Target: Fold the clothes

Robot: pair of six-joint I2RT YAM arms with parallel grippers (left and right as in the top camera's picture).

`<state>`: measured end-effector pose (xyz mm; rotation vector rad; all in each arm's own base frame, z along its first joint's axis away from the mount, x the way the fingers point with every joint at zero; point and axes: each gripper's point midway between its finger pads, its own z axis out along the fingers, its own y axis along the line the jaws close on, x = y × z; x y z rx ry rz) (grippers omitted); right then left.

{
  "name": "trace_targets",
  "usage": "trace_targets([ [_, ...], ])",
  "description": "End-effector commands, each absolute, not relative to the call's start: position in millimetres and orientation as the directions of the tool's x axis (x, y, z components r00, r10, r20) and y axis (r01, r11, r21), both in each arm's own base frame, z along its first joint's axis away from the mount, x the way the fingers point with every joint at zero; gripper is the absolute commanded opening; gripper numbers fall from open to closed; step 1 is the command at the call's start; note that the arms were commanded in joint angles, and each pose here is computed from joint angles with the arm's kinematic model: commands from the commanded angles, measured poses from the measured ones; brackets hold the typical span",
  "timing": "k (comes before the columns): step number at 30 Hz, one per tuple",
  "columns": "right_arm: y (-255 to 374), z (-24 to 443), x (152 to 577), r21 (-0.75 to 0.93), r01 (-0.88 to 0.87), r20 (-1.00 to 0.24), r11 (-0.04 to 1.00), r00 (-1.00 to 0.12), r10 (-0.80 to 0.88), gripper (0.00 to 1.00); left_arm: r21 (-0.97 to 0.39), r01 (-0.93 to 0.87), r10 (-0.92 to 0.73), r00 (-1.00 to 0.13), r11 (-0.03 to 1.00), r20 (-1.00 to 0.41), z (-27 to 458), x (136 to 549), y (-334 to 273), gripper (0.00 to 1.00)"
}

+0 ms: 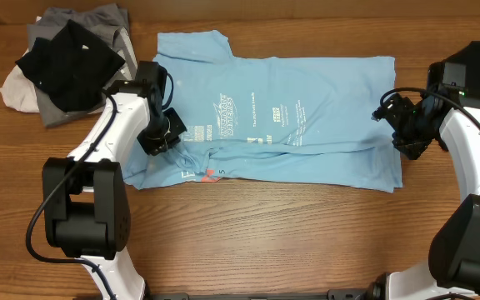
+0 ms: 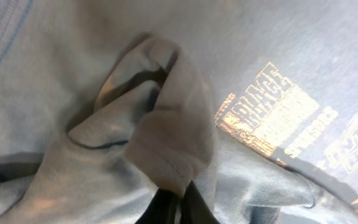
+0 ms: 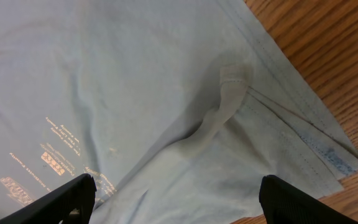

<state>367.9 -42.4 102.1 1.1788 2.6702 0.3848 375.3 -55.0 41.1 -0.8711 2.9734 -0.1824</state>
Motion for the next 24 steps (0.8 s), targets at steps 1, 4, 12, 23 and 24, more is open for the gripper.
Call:
trace_targets([
  [1, -42.5, 102.8, 369.3, 0.309, 0.685, -0.088, 0.659, -0.669, 0.738, 0.88, -0.136, -0.53, -0.536, -0.844, 0.837, -0.008, 41.5, 381.7, -56.8, 0.04],
  [4, -42.5, 102.8, 369.3, 0.309, 0.685, -0.088, 0.659, -0.669, 0.738, 0.88, -0.16, -0.527, -0.536, -0.844, 0.835, -0.018, 42.4, 387.1, -59.6, 0.04],
  [12, -42.5, 102.8, 369.2, 0.309, 0.686, -0.088, 0.659, -0.669, 0.738, 0.88, -0.285, -0.516, -0.546, -0.837, 0.808, -0.033, 48.8, 408.0, -76.6, 0.04],
  [23, -42.2, 102.1, 366.9, 0.303, 0.689, -0.081, 0.659, -0.67, 0.738, 0.88, -0.399, -0.505, -0.6, -0.784, 0.765, -0.158, 62.4, 452.5, -74.8, 0.04],
  [24, -42.7, 101.9, 366.4, 0.299, 0.69, -0.081, 0.659, -0.67, 0.738, 0.88, -0.406, -0.501, -0.603, -0.779, 0.764, -0.171, 63.8, 456.2, -73.3, 0.06],
])
